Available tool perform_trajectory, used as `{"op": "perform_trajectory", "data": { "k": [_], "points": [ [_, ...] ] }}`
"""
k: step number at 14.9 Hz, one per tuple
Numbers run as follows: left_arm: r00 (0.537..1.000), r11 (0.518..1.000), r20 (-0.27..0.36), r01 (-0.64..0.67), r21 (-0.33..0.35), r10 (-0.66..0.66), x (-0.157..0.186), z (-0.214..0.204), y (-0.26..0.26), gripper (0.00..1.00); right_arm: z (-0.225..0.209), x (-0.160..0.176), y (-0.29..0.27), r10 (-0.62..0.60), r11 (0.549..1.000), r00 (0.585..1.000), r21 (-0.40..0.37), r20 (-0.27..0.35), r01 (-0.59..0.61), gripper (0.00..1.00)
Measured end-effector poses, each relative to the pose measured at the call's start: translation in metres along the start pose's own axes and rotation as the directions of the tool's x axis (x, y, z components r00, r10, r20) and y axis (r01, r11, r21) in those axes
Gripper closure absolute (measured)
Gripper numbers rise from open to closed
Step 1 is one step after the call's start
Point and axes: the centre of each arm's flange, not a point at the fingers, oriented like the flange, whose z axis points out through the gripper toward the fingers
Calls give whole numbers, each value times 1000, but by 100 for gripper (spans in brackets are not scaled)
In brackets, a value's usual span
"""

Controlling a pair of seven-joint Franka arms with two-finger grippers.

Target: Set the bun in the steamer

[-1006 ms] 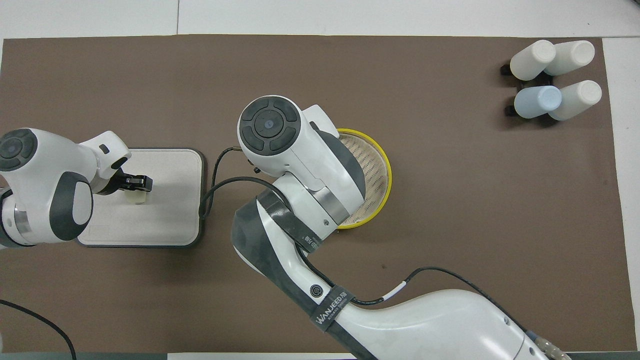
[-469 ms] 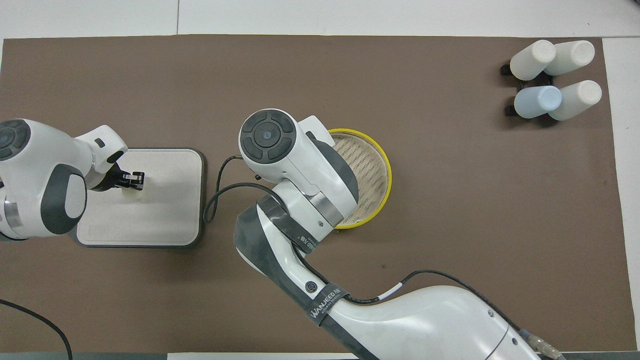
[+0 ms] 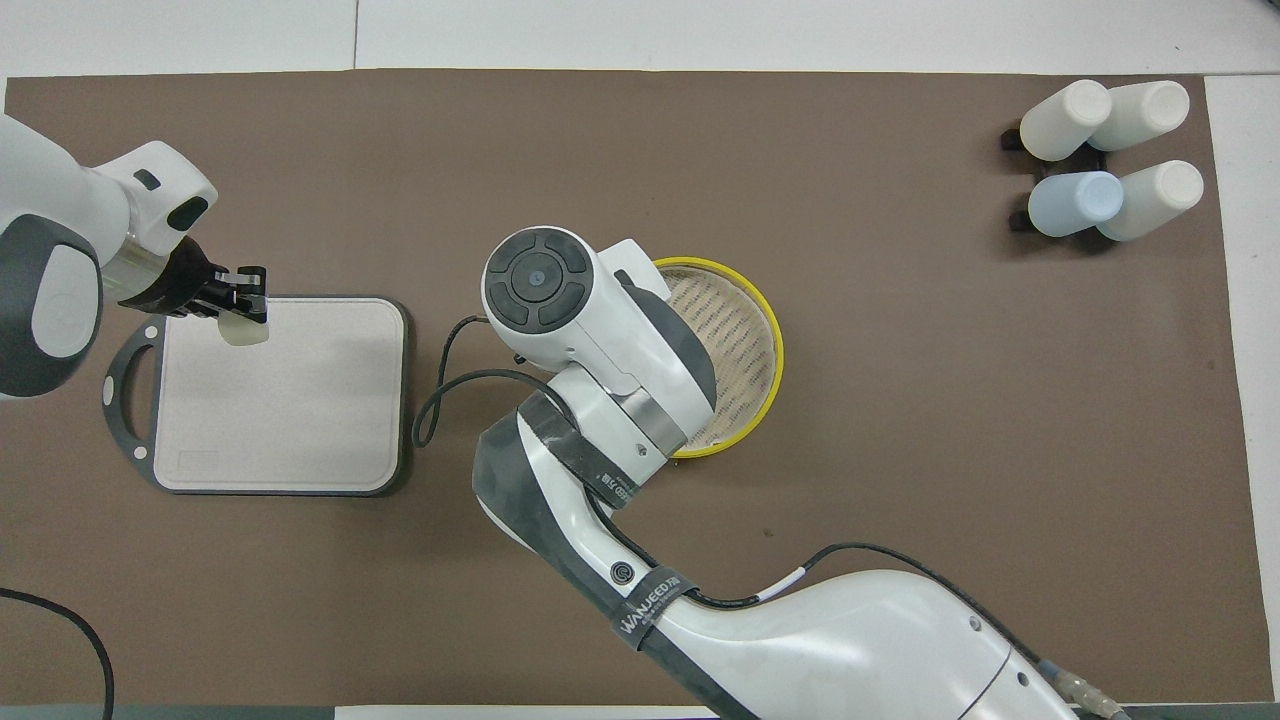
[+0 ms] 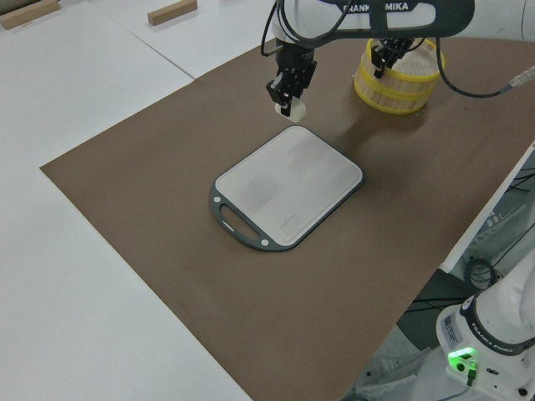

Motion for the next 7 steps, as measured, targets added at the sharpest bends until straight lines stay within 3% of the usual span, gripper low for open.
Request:
{"op": "perform_trajectory", "data": {
  "k": [1, 2, 5, 7],
  "points": [
    [1000, 1000, -5, 14, -11, -14, 1, -5, 10, 71, -3, -3, -2, -9, 1000, 1000, -4, -2, 9, 88],
    [999, 999, -7, 34, -24, -34, 1, -9, 21, 71, -6, -5, -4, -20, 1000, 1000, -11, -9, 20, 90],
    [998, 997, -4, 68, -43, -68, 0, -22, 60, 71, -33, -2, 3, -13, 999, 1000, -29, -2, 13, 90],
    [997, 997, -2, 71, -42, -71, -3, -25, 84, 70, -68, 17, 25, -49, 999, 999, -11, -22, 49, 91]
  ]
}}
